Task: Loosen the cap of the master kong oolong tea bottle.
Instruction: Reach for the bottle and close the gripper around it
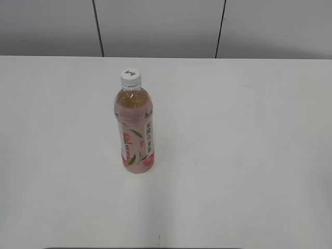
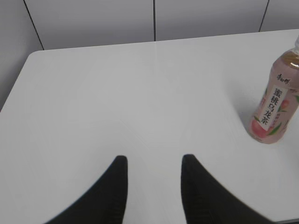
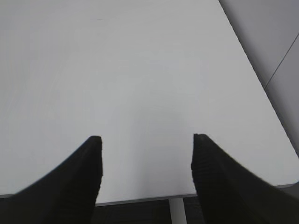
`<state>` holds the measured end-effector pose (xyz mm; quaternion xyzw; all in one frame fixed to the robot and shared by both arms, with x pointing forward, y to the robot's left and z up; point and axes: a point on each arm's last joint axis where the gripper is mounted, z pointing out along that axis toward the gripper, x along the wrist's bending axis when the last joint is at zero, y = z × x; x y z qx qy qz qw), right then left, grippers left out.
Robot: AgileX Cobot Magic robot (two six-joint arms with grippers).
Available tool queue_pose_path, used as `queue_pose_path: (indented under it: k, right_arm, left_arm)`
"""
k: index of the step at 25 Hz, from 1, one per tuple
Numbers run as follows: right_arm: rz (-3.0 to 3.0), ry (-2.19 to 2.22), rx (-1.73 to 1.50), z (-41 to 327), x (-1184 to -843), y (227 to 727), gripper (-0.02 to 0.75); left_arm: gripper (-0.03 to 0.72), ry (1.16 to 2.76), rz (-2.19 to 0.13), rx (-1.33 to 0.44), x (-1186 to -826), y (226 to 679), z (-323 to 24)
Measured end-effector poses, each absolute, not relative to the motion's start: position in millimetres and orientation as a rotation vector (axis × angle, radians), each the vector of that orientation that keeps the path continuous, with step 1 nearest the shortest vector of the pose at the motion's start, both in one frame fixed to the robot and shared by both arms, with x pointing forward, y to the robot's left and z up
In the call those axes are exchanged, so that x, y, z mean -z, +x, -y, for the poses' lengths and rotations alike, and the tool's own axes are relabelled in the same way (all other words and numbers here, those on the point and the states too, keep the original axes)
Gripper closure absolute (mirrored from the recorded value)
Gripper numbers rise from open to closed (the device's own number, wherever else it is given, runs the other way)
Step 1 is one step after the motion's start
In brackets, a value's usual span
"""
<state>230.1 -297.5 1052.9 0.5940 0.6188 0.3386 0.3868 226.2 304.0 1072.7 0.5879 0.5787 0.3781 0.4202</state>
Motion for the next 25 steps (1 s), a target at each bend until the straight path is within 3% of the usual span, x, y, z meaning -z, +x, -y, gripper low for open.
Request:
queue_pose_path:
  k: [25]
  right_arm:
    - [-1.573,1.514,-0.863,297.5,-1052.9,230.1,0.278]
  left_arm:
    - [0.447,1.466,-1.441,-0.929,-1073.1,226.3,-302.4]
